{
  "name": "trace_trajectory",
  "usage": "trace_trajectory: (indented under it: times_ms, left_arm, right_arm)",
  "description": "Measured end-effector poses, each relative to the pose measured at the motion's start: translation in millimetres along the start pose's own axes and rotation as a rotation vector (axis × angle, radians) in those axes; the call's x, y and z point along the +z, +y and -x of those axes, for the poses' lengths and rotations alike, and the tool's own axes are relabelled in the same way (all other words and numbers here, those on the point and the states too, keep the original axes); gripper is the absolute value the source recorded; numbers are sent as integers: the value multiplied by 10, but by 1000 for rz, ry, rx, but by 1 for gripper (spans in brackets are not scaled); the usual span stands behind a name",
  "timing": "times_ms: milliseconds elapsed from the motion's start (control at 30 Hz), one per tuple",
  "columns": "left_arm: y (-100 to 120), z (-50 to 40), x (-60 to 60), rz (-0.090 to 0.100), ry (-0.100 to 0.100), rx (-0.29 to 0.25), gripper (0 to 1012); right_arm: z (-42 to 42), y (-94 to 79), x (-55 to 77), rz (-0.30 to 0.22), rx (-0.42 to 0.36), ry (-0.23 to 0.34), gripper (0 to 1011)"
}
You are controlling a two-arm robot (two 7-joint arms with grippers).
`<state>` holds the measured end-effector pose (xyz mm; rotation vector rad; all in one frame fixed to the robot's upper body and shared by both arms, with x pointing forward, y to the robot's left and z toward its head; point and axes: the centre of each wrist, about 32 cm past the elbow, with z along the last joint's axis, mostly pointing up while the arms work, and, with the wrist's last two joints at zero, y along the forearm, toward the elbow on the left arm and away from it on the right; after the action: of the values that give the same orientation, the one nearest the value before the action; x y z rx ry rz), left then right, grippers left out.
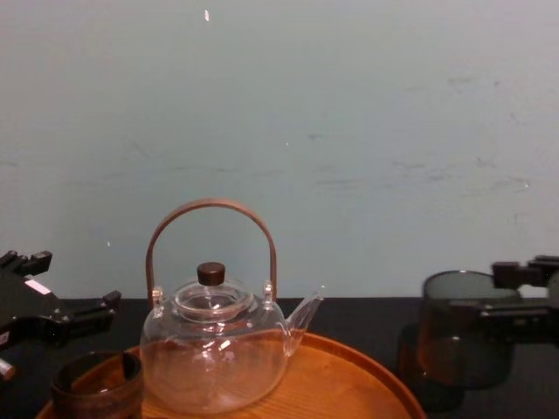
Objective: Pick up the glass from the table and place it on the tray.
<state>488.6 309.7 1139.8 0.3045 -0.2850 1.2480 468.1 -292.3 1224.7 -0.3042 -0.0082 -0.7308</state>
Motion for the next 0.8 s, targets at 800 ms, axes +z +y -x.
trace_trajectory:
  times_ms: [800]
  left_arm:
    - [0,0,0,0,0,0,1001]
  right_arm:
    - [289,515,8,-53,227,-9,881]
